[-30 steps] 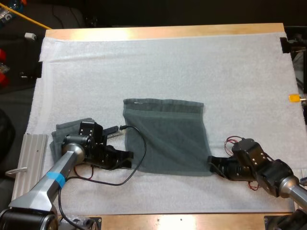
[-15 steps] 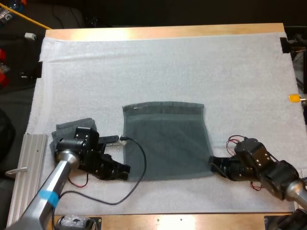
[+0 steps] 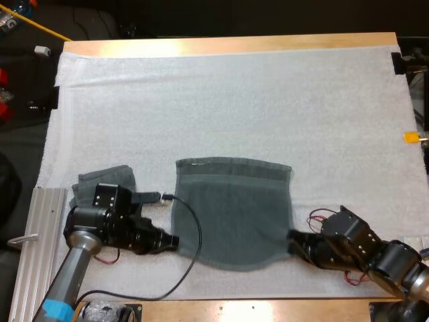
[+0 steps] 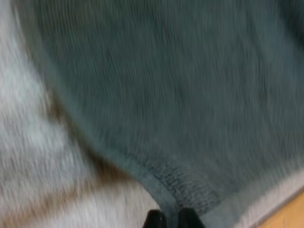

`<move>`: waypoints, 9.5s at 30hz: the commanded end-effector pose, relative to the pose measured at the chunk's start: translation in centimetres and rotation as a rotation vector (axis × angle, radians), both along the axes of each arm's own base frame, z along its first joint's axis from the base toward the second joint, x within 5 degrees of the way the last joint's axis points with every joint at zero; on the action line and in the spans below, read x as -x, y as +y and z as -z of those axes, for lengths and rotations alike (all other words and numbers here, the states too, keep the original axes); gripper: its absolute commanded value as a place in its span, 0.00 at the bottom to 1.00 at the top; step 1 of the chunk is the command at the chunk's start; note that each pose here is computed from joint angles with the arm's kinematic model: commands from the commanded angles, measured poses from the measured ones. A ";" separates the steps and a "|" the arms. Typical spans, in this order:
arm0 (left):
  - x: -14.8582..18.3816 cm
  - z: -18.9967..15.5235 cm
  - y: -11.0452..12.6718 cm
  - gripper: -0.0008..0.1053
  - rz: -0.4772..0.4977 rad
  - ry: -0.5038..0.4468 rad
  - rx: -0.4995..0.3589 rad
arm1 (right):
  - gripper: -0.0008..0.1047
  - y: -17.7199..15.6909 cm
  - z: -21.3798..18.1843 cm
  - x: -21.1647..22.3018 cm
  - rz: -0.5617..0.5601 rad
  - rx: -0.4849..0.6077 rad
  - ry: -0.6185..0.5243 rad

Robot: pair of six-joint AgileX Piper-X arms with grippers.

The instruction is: Pick towel from pile, fold and stack

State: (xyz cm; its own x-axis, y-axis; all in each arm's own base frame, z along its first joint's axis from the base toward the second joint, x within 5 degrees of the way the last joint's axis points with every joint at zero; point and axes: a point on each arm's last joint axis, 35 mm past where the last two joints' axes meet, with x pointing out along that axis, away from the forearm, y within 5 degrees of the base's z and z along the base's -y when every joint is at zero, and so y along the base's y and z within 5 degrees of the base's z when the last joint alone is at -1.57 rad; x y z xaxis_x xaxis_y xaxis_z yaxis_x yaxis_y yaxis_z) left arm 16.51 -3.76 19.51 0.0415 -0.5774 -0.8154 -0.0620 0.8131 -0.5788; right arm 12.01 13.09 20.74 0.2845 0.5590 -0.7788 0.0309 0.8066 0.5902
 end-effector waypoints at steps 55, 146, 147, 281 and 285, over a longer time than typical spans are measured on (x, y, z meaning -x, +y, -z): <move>-11.7 1.9 -0.2 0.68 -0.202 -0.395 0.380 | 0.68 0.2 2.2 -12.6 0.305 -0.214 -0.495; 7.7 -9.7 0.3 0.63 -0.067 -0.352 0.291 | 0.01 -3.2 2.0 -13.8 -0.245 0.473 -0.155; 7.7 -9.7 0.3 0.63 -0.064 -0.352 0.291 | 0.01 -3.4 1.3 -13.9 -0.285 0.546 -0.152; -4.7 -3.7 -3.0 0.68 -0.009 -0.336 0.237 | 0.67 -2.2 -20.9 2.3 -0.331 0.233 -0.553; -6.8 -1.1 -3.5 0.68 -0.029 -0.280 0.241 | 0.67 -2.2 -20.9 2.3 -0.331 0.233 -0.553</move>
State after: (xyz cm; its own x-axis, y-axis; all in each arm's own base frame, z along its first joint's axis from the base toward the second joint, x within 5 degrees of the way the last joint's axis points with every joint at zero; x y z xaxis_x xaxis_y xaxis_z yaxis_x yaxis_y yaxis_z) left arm 23.18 -7.09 20.11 0.2493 -0.7358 -0.6296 0.0839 0.6641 -0.7429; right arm 9.65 10.93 41.40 0.5059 0.5203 -0.6880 -0.4997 0.8269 0.2579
